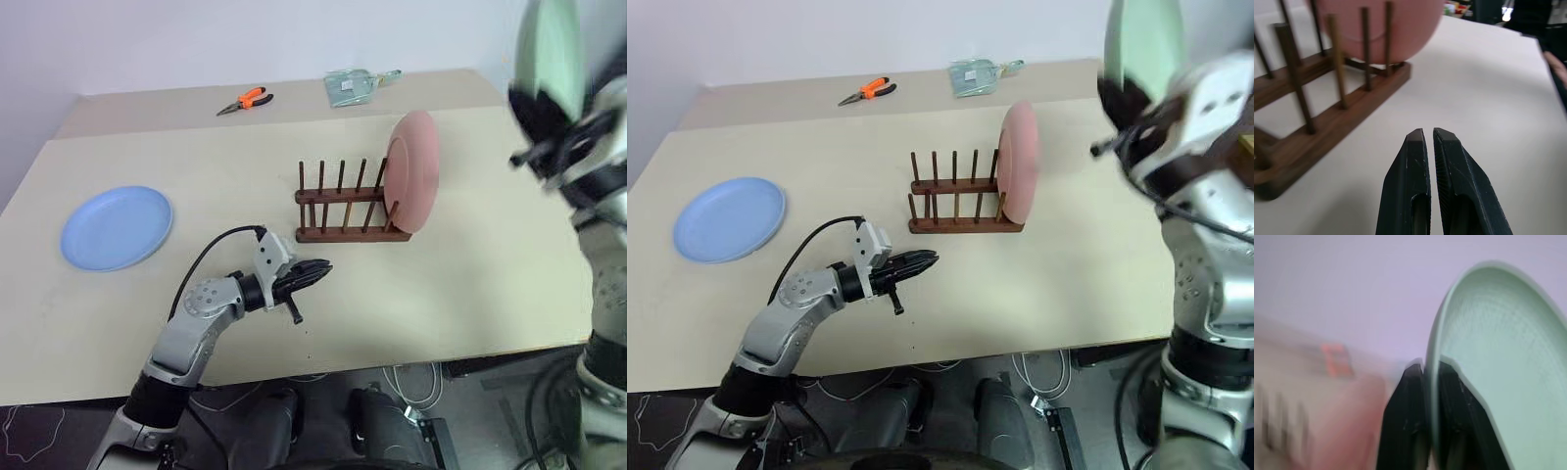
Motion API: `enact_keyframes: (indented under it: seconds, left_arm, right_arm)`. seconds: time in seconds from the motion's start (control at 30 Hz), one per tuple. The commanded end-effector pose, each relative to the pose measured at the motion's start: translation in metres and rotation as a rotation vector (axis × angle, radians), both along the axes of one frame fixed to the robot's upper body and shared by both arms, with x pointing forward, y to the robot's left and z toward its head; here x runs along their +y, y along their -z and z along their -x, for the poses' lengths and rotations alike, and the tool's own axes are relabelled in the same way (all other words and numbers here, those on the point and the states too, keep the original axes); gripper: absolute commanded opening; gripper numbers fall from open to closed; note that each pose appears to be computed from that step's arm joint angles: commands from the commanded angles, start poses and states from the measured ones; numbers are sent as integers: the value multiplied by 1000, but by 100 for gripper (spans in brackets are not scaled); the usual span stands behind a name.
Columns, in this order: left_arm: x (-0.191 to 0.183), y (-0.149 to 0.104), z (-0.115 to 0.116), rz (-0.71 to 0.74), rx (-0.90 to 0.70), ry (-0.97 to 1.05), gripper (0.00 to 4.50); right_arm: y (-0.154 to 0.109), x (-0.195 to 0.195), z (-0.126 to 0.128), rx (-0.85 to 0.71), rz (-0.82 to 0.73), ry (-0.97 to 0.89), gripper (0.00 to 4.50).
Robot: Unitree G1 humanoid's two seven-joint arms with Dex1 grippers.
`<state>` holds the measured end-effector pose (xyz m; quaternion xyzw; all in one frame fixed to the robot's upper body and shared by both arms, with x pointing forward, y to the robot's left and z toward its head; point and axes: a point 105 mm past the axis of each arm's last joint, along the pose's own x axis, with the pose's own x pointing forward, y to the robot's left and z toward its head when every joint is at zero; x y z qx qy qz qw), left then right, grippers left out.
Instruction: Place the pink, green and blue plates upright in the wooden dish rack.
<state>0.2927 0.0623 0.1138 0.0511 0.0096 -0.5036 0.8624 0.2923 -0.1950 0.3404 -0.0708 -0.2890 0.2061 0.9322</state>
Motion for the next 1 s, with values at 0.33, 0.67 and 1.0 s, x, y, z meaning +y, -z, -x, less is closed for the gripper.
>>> enact_keyframes:
  seconds: [0.33,0.67,1.0]
  left_arm:
    - [30,-11,-16,0,-73,-111,24]
    - [37,-11,3,13,-38,-84,24]
    - [36,-5,7,-4,-13,-74,24]
  right_arm:
    - [15,115,20,336,-567,-708,8]
    - [53,136,-11,474,-556,-592,8]
    - [44,124,-16,435,-564,-593,8]
